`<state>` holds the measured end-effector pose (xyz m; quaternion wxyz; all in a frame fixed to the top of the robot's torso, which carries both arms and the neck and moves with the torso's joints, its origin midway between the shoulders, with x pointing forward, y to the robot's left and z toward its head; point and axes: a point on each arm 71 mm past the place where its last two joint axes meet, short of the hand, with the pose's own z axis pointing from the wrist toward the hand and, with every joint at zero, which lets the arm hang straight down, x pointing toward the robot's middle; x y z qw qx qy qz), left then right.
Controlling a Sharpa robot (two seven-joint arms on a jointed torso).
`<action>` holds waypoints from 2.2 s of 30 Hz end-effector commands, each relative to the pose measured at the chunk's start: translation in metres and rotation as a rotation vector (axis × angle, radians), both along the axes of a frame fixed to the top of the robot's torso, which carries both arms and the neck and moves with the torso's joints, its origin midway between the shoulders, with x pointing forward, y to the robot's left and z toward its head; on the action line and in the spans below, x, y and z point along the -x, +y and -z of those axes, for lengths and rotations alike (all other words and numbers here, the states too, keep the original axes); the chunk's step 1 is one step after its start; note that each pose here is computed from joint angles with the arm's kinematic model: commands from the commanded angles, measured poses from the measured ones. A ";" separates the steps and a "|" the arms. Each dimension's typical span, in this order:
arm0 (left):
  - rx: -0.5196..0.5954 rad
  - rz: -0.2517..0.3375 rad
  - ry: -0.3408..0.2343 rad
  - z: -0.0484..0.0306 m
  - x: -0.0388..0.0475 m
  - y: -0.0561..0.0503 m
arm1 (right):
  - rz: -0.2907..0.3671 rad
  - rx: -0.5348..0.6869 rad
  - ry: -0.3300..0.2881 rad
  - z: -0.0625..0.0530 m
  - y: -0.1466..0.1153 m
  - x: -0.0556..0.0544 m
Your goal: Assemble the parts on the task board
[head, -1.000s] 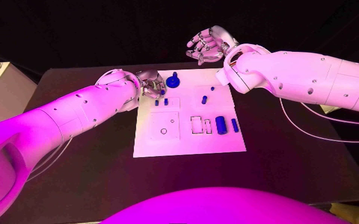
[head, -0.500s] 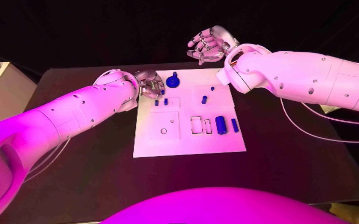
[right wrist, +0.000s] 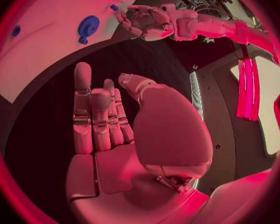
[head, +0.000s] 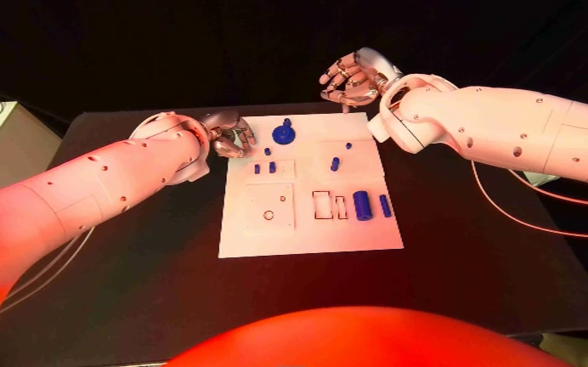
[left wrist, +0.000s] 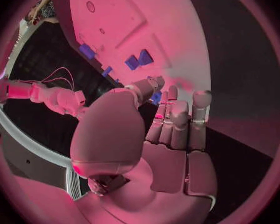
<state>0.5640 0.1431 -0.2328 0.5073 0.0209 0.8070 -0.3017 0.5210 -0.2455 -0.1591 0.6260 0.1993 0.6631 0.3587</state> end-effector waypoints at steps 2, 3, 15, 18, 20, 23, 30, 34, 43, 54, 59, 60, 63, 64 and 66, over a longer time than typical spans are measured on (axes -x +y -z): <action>0.248 -0.049 0.028 -0.0167 0.0025 0.013 | -0.122 0.188 -0.027 0.005 -0.005 0.003; 0.312 -0.061 0.038 -0.0207 0.0037 0.018 | -0.131 0.226 -0.032 0.007 -0.008 0.003; 0.878 -0.123 0.163 -0.0530 0.0336 0.066 | -0.177 0.573 -0.078 0.025 -0.028 0.009; 0.973 -0.115 0.202 -0.0583 0.0454 0.075 | -0.175 0.642 -0.089 0.032 -0.028 0.013; 1.009 -0.109 0.217 -0.0604 0.0514 0.078 | -0.173 0.669 -0.092 0.035 -0.028 0.014; 1.044 -0.099 0.231 -0.0630 0.0586 0.082 | -0.174 0.699 -0.090 0.038 -0.028 0.016; 1.089 -0.080 0.253 -0.0673 0.0715 0.090 | -0.189 0.749 -0.059 0.048 -0.027 0.021; 1.101 -0.080 0.256 -0.0686 0.0754 0.094 | -0.199 0.770 -0.038 0.054 -0.026 0.023; 1.115 -0.088 0.255 -0.0704 0.0801 0.098 | -0.198 0.801 -0.020 0.064 -0.024 0.025; 1.117 -0.101 0.252 -0.0707 0.0810 0.100 | -0.192 0.798 -0.030 0.073 -0.014 0.022; 1.117 -0.108 0.252 -0.0705 0.0809 0.101 | -0.187 0.798 -0.030 0.076 -0.012 0.021; 1.117 -0.109 0.252 -0.0705 0.0809 0.101 | -0.186 0.798 -0.030 0.077 -0.011 0.020; 1.116 -0.112 0.252 -0.0704 0.0808 0.101 | -0.184 0.800 -0.028 0.077 -0.011 0.019; 1.116 -0.113 0.252 -0.0703 0.0808 0.102 | -0.184 0.800 -0.027 0.078 -0.010 0.019; 1.116 -0.116 0.253 -0.0702 0.0807 0.102 | -0.183 0.802 -0.025 0.078 -0.010 0.019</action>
